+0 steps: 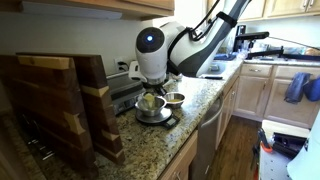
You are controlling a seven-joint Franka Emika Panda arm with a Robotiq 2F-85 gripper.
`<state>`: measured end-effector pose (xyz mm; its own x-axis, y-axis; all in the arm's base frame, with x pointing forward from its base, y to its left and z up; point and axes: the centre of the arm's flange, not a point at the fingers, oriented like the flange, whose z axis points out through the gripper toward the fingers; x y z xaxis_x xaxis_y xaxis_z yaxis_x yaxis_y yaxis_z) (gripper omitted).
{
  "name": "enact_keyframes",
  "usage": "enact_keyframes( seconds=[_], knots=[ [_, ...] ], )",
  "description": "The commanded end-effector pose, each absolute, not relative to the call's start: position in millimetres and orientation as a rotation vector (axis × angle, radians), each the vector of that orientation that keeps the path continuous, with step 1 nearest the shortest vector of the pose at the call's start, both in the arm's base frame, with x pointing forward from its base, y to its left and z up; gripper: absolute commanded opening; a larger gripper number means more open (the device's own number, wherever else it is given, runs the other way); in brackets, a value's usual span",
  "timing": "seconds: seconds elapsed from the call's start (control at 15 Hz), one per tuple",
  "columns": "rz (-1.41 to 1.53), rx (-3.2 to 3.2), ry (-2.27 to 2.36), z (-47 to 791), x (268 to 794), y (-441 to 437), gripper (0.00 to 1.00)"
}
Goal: Use the silver spoon to spoon out some of the contents from the bowl on the right into the bowl on the left
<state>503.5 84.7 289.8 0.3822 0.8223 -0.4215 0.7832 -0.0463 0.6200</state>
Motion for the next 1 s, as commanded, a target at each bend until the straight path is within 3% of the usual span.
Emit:
enact_keyframes(
  seconds=[0.0,0.93],
  knots=[
    [0.177,1.789,1.363,295.3,476.2,76.0,0.03],
    [0.501,1.598,1.269,279.1,461.9,78.0,0.03]
  ],
)
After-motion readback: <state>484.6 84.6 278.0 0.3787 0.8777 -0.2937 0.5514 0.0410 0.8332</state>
